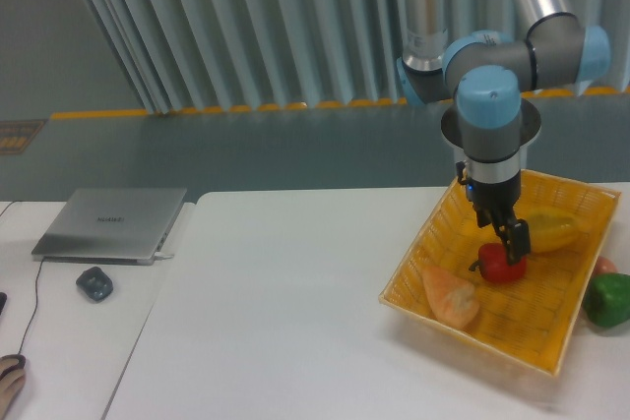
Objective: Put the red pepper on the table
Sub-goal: 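Lower the gripper into the basket over the red pepper, then close the gripper on the red pepper's stem end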
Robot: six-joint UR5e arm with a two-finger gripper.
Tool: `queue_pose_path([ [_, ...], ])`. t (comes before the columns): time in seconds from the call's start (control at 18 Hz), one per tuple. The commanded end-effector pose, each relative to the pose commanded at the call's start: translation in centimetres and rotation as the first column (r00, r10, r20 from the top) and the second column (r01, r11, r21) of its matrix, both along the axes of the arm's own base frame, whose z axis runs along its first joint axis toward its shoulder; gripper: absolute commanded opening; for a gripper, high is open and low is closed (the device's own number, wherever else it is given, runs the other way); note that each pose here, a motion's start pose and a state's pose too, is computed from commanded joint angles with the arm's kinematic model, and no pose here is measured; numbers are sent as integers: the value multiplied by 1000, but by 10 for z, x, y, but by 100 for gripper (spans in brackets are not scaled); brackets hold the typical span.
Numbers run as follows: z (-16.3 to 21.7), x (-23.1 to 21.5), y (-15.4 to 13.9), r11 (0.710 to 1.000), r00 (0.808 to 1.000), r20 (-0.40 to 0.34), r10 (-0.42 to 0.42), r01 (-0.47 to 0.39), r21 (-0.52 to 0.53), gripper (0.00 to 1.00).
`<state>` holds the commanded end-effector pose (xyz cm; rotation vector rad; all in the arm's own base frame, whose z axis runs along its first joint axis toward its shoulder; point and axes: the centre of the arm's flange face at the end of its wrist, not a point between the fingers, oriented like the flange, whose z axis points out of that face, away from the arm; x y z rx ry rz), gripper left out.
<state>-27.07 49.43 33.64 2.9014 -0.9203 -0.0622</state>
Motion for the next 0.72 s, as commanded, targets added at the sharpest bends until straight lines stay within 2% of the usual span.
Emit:
queue_pose_path([
  [0.28,-21,3,-2,996,999,-30,-23,20,-84,100],
  [0.72,-40,17,3,988,997,-43,-56,50,-145,100],
])
